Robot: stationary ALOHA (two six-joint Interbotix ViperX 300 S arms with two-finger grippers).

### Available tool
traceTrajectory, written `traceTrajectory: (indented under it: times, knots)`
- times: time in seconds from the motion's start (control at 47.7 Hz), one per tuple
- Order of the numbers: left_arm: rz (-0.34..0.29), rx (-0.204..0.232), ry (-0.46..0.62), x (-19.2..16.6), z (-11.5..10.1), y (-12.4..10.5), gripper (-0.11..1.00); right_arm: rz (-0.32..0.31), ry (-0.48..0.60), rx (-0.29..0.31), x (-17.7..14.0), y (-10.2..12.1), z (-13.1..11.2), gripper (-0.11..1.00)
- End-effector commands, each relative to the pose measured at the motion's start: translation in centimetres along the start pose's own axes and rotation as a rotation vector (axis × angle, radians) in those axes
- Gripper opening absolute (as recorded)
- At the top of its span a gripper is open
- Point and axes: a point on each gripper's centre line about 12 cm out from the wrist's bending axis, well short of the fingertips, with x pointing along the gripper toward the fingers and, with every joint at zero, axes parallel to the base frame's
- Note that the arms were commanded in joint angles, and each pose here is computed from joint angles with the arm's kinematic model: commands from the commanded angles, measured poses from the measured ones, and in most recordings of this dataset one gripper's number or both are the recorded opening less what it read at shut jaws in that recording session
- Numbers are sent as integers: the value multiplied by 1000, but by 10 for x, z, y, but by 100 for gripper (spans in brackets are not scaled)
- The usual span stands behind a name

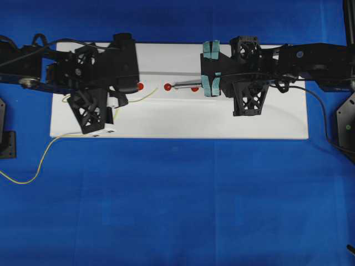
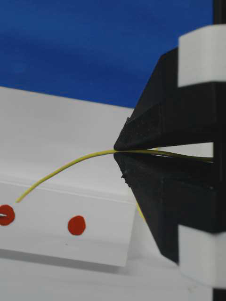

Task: Touch the tip of the soldering iron to the tip of the solder at the mark.
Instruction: 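Retract both grippers from the strip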

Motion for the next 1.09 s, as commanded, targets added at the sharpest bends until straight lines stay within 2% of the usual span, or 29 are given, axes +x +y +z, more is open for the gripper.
traceTrajectory:
  times: [0.0, 0.105, 0.272, 0.503, 0.755, 1.069]
  knots:
    - [-5, 2, -47, -11, 6, -1, 2, -8, -45, -1, -8, -3, 13, 6]
    - [-5, 2, -47, -11, 6, -1, 2, -13, -70, -2, -17, -4, 17, 6]
    - [-6, 2, -46, -11, 5, -1, 2, -35, -138, -9, -51, -8, 18, 6]
    - [-4, -1, -43, -12, 2, -1, 2, -55, -211, 15, -89, -12, -5, 6]
    - [-5, -2, -44, -12, 1, -1, 2, -51, -213, 67, -95, -10, -19, 6]
    - [-11, -1, -91, 0, 18, -3, 2, -54, -219, 74, -99, -11, -24, 6]
